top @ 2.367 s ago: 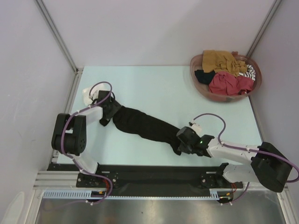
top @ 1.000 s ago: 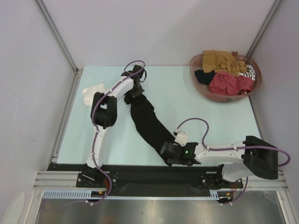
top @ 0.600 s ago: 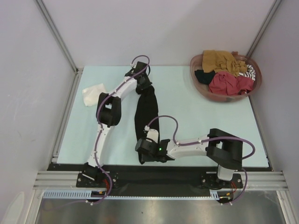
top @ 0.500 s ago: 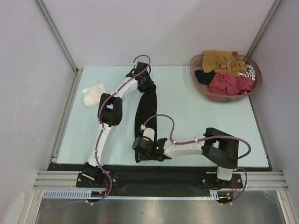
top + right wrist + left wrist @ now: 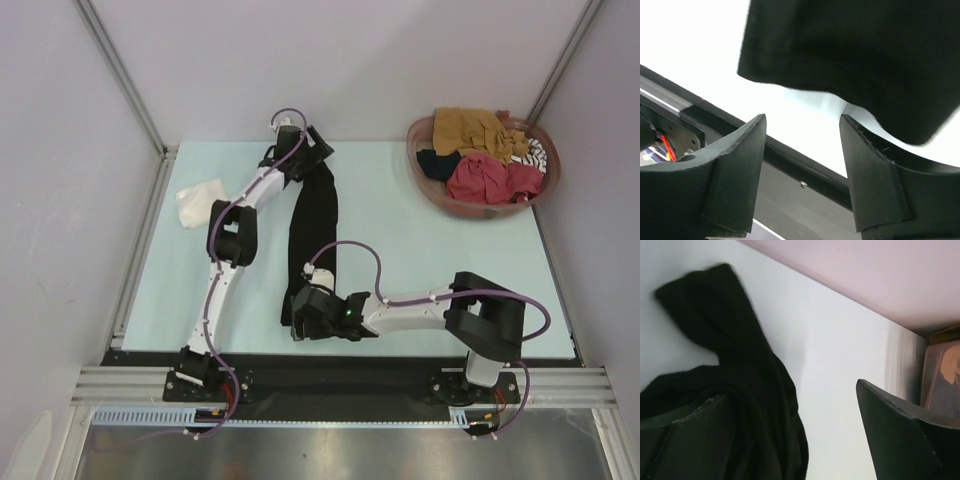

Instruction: Fold and stack the tank tops

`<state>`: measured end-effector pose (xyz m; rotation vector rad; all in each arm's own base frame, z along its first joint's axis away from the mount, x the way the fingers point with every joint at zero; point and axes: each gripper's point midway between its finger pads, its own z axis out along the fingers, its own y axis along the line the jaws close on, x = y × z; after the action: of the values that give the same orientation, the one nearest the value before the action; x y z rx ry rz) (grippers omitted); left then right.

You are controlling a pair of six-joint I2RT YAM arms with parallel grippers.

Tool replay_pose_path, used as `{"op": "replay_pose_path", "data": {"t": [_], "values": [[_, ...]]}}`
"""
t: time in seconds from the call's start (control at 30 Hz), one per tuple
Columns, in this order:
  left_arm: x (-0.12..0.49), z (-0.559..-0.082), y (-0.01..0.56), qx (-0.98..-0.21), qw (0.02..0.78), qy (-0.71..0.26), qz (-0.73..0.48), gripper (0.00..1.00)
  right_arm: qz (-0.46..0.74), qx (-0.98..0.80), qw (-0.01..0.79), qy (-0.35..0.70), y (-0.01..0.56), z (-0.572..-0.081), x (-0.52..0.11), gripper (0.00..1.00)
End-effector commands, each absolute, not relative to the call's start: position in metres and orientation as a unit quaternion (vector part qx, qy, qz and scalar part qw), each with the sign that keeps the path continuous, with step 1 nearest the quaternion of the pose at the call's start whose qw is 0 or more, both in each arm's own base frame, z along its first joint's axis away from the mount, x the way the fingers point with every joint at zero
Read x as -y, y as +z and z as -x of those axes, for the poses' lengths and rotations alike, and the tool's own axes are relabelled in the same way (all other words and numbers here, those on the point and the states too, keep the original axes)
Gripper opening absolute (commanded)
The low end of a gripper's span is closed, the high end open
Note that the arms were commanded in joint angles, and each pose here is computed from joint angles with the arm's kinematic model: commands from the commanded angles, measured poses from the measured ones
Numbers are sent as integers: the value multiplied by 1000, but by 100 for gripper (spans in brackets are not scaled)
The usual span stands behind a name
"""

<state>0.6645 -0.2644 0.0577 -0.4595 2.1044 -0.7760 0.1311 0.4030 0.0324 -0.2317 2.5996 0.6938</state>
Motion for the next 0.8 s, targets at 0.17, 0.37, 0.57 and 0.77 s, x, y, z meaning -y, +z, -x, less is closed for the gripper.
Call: {"op": "replay_pose_path", "data": {"t": [0.17, 0.37, 0.57, 0.77], "values": [[241, -676, 186, -784, 513, -319, 144, 100, 101, -936, 232, 244, 49, -116, -377, 70], [199, -671, 245, -757, 549, -329, 130, 100, 76, -925, 279, 247, 77, -138, -353, 71], [168, -665, 288, -749, 585, -291, 108, 100, 53, -914, 316, 249, 104, -162, -317, 71], [156, -671, 263, -762, 580, -259, 127, 100, 27, -908, 333, 254, 122, -185, -288, 71]]}}
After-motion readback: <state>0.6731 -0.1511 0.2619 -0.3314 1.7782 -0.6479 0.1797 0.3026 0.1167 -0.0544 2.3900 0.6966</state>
